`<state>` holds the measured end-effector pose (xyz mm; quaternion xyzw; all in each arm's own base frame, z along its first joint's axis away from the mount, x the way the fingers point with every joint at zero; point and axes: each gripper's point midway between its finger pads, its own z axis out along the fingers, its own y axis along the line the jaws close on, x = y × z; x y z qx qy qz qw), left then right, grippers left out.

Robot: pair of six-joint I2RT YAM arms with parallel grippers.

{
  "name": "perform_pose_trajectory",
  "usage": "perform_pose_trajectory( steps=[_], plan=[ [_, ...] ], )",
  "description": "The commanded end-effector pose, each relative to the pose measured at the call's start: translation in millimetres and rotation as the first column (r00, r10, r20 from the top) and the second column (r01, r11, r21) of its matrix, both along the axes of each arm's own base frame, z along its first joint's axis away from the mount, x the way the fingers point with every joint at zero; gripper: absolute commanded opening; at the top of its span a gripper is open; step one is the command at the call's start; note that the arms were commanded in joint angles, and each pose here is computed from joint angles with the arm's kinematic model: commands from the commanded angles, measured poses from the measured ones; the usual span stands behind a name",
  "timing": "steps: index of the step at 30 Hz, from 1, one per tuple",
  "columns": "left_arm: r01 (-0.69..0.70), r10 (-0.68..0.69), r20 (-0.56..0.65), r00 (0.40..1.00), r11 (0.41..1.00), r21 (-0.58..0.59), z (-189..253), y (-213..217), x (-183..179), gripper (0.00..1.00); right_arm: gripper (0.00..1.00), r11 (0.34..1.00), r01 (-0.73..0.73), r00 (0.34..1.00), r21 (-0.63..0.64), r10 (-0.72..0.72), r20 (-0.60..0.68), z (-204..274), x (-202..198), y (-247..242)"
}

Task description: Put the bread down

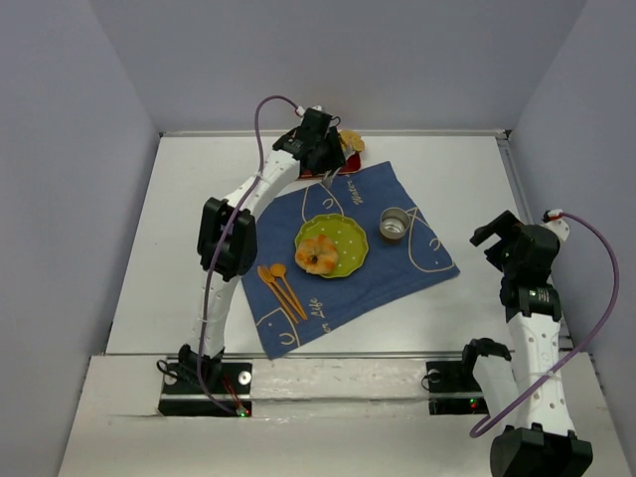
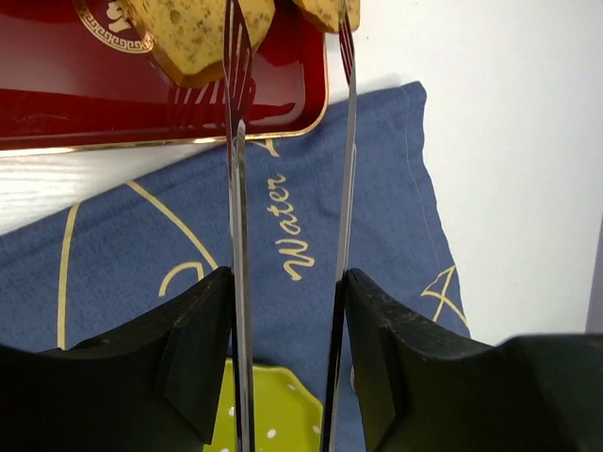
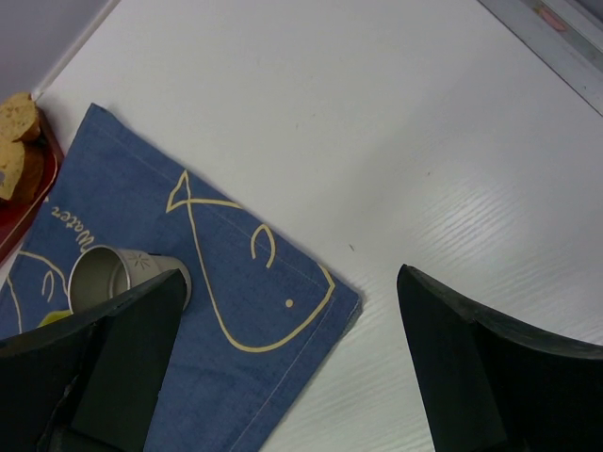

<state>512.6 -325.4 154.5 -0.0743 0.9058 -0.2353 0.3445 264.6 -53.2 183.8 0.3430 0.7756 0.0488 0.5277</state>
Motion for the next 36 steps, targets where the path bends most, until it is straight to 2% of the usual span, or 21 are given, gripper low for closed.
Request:
perform_pose_trajectory(
  steps=[1, 6, 19, 31, 36],
  plan=[
    [0.071, -0.057, 0.092, 0.994, 0.986, -0.153, 39.3, -17.4, 19.0, 0.58, 1.00, 1.000, 0.009, 1.000, -0.024, -0.008, 0.029, 6.6, 3.1, -3.9],
    [0.082, -0.066, 0.099, 0.993, 0.982, -0.170, 34.2, -17.2, 34.3, 0.58, 1.00, 1.000, 0.016, 1.000, -0.023, -0.015, 0.026, 5.6, 2.6, -4.8],
    [0.067, -0.046, 0.111, 0.993, 0.978, -0.199, 32.1, -18.3, 48.0, 0.59, 1.00, 0.999, 0.022, 0.999, -0.031, -0.021, 0.035, 8.2, 1.7, -6.1],
    [0.013, -0.015, -0.009, 1.000, 0.983, -0.182, -6.2, -10.0, 42.7, 0.55, 1.00, 0.999, 0.032, 0.999, -0.034, -0.031, 0.038, 9.1, 0.8, -7.8],
    [0.002, -0.006, -0.023, 1.000, 0.983, -0.184, -12.2, -7.3, 42.8, 0.55, 1.00, 0.999, 0.033, 0.999, -0.032, -0.032, 0.035, 8.8, 0.6, -7.7]
  ],
)
